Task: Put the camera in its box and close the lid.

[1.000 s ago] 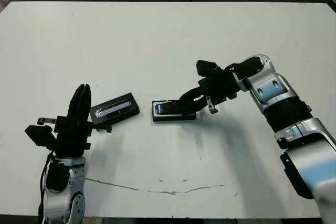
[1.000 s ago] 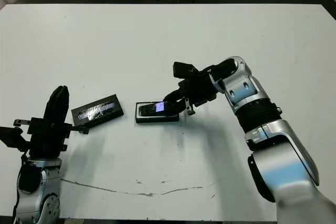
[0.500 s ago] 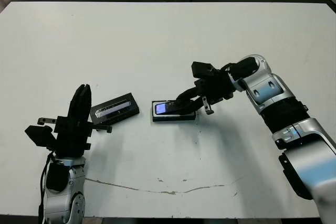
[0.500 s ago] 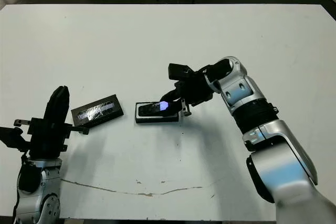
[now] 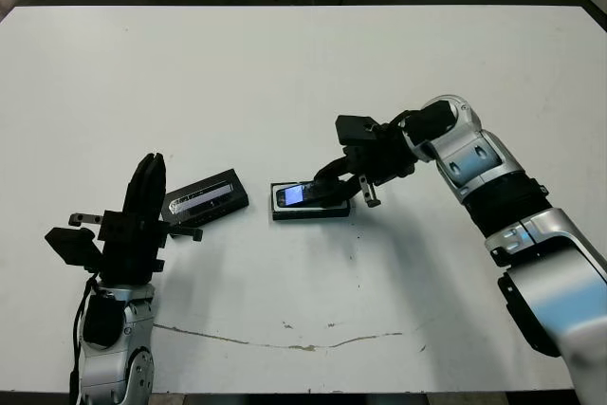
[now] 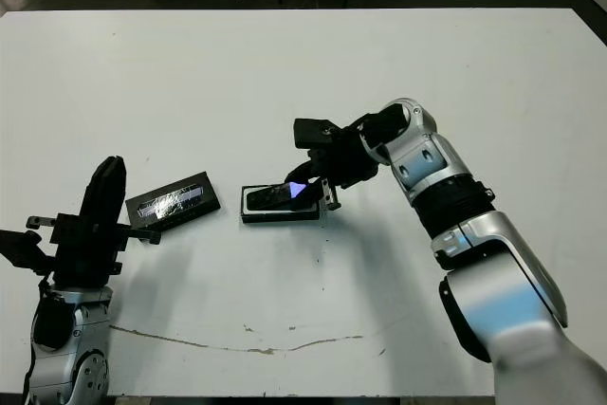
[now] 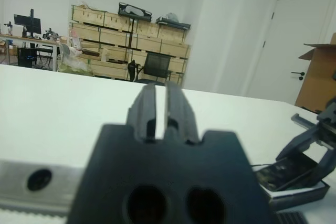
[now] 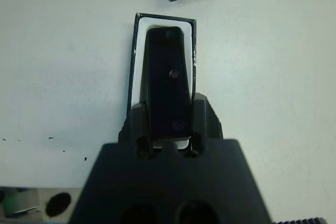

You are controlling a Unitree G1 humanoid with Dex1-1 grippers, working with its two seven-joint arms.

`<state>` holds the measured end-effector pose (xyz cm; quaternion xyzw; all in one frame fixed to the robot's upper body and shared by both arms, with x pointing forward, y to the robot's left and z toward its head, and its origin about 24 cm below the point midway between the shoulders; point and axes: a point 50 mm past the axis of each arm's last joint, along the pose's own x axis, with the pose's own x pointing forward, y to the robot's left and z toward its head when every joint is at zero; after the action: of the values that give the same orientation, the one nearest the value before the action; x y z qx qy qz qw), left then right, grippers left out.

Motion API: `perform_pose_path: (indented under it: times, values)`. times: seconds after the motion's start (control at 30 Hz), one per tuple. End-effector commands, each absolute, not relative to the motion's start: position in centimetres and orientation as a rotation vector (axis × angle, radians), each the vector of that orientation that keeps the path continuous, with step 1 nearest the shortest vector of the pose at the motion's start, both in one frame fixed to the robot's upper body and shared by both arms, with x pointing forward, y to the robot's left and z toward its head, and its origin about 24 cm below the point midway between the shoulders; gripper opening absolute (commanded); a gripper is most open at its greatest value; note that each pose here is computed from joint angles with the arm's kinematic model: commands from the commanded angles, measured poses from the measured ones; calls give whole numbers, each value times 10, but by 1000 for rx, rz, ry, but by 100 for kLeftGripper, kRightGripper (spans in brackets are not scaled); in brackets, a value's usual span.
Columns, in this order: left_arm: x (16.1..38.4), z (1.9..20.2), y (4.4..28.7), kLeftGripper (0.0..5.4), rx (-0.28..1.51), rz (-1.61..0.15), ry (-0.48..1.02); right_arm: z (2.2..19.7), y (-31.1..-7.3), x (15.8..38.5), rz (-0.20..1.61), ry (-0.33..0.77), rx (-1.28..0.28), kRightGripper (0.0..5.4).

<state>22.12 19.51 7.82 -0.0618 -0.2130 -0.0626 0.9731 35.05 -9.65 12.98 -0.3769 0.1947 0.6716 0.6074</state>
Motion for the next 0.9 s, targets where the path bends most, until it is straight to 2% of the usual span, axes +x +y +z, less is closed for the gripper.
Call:
perform_pose_path:
  times: [0.03,0.13,0.17,0.8,0.9]
  values:
    - [220,72,198,0,-123,-127,-402,110,-85,342,1597,524,-843,22]
    - [220,72,197,0,-129,-121,-398,113,-87,342,1592,519,-843,22]
    - [219,72,196,0,-132,-118,-395,115,-88,342,1588,515,-837,40]
    - [220,73,196,0,-132,-116,-397,139,-100,347,1491,509,-760,452]
    - [220,73,196,0,-123,-119,-397,143,-101,347,1492,481,-751,519]
